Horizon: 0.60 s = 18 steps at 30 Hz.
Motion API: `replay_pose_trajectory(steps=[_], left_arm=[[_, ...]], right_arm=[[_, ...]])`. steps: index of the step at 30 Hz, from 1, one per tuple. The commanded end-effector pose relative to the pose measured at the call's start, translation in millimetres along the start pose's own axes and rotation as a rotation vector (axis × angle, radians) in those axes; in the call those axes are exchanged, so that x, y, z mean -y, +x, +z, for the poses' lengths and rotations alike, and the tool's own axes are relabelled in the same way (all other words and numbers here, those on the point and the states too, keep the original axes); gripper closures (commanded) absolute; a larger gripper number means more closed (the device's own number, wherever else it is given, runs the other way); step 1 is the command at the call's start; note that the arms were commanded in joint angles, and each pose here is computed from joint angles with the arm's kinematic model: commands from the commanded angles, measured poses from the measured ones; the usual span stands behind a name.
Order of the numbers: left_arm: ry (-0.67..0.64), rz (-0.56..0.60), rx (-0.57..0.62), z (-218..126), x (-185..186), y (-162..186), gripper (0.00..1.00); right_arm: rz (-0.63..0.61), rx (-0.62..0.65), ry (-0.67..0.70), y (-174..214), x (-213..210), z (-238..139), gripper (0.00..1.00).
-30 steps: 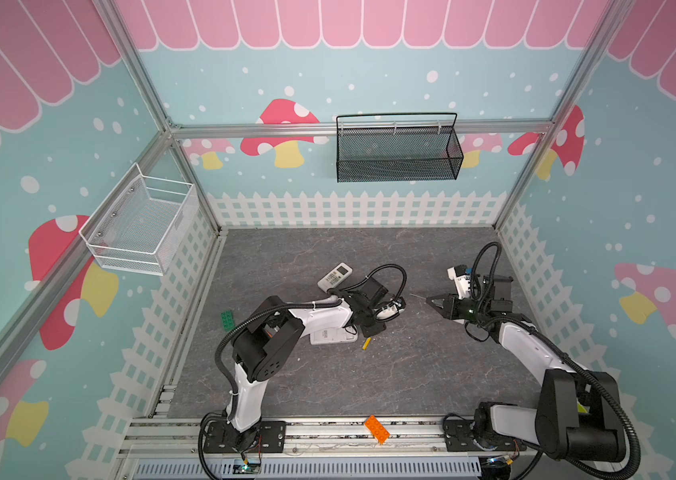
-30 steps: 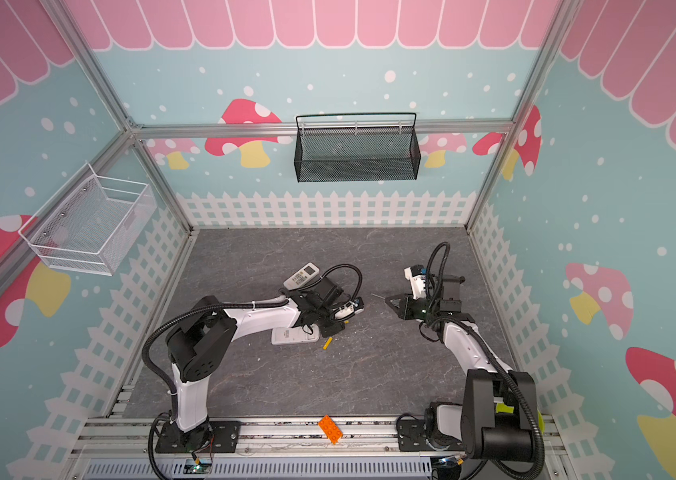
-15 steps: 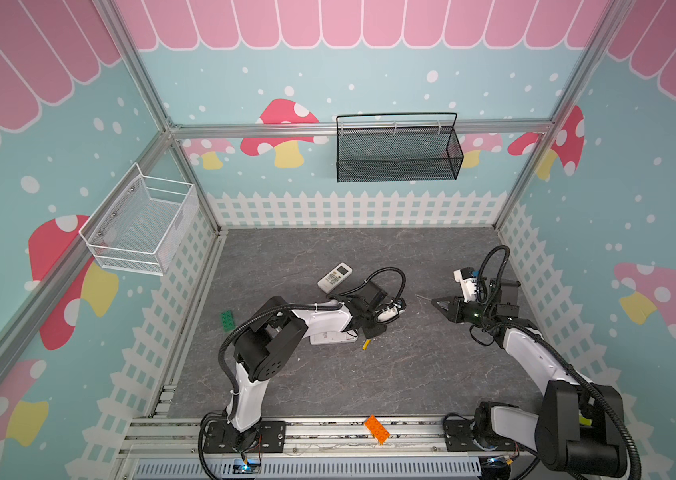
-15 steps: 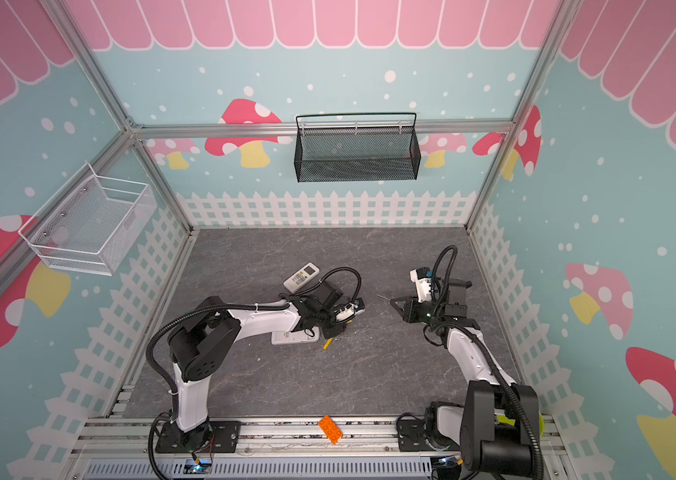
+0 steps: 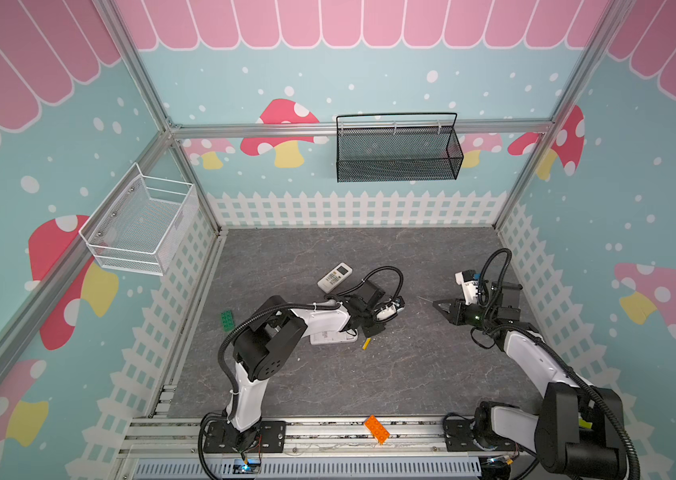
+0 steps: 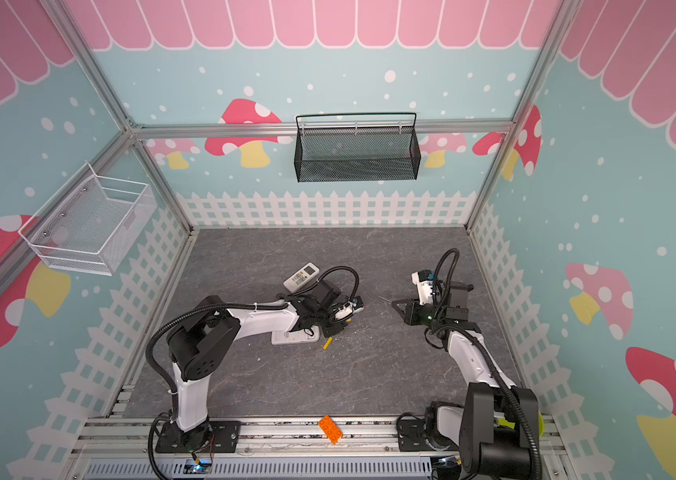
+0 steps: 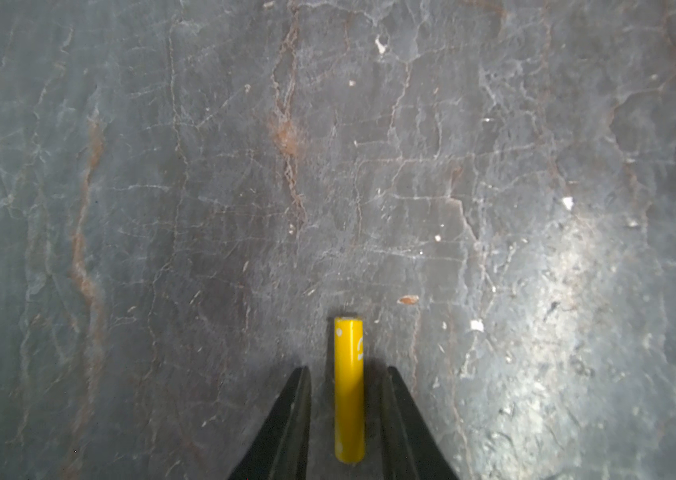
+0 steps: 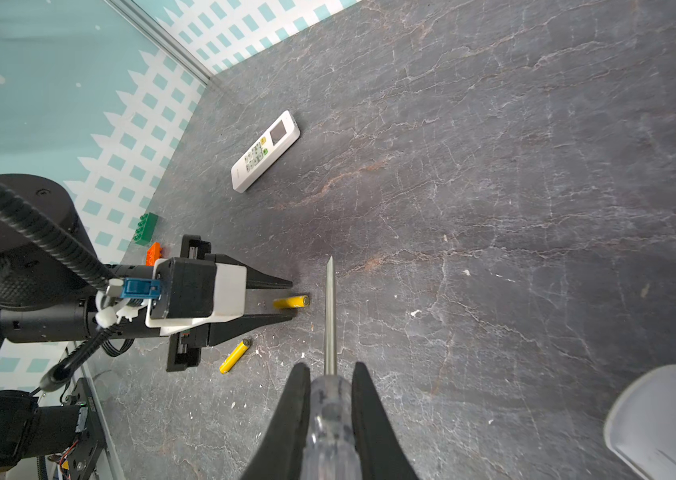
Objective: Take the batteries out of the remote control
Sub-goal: 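Lift the battery and drop it on the table with the left gripper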
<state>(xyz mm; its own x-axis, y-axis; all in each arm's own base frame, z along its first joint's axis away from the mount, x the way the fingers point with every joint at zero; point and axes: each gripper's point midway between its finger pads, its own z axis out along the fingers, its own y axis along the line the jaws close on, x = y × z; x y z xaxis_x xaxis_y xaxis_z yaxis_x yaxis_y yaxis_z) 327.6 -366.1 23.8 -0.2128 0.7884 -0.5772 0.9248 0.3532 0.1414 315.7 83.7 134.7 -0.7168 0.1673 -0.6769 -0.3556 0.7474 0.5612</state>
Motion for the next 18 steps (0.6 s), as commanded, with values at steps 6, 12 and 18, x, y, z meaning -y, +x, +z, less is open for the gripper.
replay_pose_trajectory(steps=[6,12,18], left_arm=[[0.095,-0.078,-0.062,-10,7,18,0.42],[0.065,0.001,-0.015,-40,0,-4,0.31],[-0.017,0.189,-0.103,-68,0,14,0.15]], right_arm=[[-0.027,0.020,-0.007,-17,-2,-1,1.00],[0.013,0.062,0.006,-24,7,5,1.00],[0.029,0.089,0.067,-20,27,19,1.00]])
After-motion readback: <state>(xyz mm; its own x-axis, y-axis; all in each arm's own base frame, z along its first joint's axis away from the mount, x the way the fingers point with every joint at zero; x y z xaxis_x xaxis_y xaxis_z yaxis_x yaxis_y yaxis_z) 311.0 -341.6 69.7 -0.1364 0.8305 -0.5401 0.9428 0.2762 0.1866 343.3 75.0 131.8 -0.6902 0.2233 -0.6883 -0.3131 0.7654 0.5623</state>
